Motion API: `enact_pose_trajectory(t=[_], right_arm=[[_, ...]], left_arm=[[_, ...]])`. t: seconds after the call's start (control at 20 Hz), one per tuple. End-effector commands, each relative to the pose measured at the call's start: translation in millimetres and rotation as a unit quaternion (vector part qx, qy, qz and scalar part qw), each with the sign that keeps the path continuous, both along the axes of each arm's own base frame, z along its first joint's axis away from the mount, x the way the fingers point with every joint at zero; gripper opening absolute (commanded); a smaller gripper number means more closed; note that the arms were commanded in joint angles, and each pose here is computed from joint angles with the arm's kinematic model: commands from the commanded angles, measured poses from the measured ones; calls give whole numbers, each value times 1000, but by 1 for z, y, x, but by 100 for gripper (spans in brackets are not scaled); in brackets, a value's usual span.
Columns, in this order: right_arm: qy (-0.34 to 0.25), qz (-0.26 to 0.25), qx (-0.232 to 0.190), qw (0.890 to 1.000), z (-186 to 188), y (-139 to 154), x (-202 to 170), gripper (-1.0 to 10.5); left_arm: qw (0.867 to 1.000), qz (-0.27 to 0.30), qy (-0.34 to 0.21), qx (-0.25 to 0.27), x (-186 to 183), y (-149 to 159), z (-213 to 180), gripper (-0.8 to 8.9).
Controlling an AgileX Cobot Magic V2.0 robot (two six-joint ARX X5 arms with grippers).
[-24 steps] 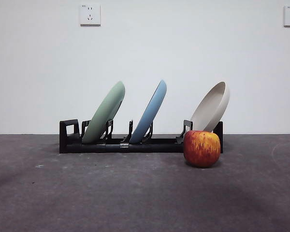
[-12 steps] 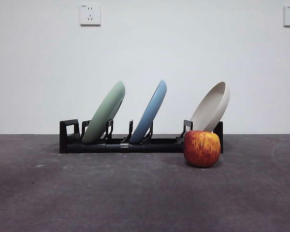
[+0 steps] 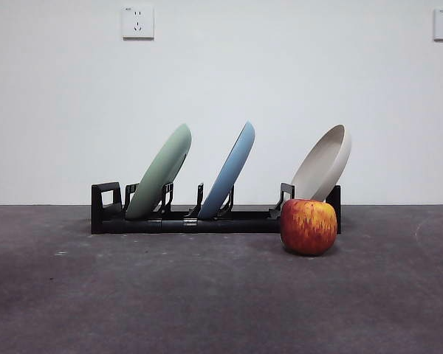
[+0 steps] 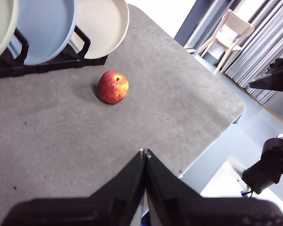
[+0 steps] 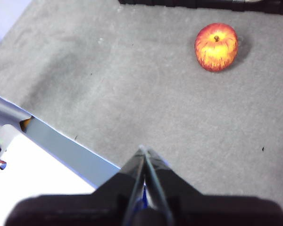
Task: Take the green plate from the plate rack,put the plate on the table,take the apple from the table,put the apple in the plate
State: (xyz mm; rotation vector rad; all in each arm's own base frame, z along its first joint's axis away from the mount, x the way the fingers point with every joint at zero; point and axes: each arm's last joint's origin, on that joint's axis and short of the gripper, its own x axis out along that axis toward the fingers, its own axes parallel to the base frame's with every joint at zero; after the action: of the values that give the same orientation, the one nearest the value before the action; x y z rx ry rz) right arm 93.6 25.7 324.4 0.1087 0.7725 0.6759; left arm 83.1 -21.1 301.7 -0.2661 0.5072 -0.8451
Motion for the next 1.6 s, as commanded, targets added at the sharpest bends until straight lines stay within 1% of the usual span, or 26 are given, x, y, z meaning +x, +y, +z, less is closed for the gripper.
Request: enact_pose_trajectory(t=[0.05, 0.1, 0.15, 0.2, 0.4, 0.55, 0.6, 0.8, 1.0, 1.2, 1.4, 1.6], right_arm=[[-8, 0, -1, 1000, 2, 0, 0, 292], [-6, -2, 1, 1000, 2, 0, 1, 494], [-6, -3, 2, 1000, 2, 0, 1, 650], [-6, -3, 2, 1000, 2, 0, 1, 686], [-5, -4, 3, 1000, 2, 0, 1, 686], [-2, -5, 3, 1000, 1, 0, 1, 686], [-1, -5, 3, 1000, 1, 0, 2, 686], [7, -5, 3, 1000, 0, 1, 5, 686], [12, -5, 2, 1000, -1, 1, 8, 686], [14, -5, 2, 1000, -1, 1, 9, 686], [19, -5, 1, 1000, -2, 1, 11, 686], [19, -5, 1, 1000, -2, 1, 11, 685]], left_arm=[[1000, -3, -14, 10, 0, 0, 2, 238], [1000, 7, -10, 16, 1, 0, 1, 483], [1000, 17, -7, 22, 3, 1, 1, 640], [1000, 17, -4, 23, 4, 1, 0, 658], [1000, 15, 5, 23, 8, 0, -1, 658], [999, 34, 8, 36, 16, 1, 4, 658], [999, 35, 4, 38, 19, 1, 8, 657], [997, 43, -49, 49, 45, -3, 26, 657], [995, 43, -68, 61, 88, -14, 38, 656], [993, 37, -78, 74, 140, -36, 44, 656], [991, 42, -83, 92, 199, -65, 39, 656], [987, 67, -89, 113, 250, -89, 27, 656]])
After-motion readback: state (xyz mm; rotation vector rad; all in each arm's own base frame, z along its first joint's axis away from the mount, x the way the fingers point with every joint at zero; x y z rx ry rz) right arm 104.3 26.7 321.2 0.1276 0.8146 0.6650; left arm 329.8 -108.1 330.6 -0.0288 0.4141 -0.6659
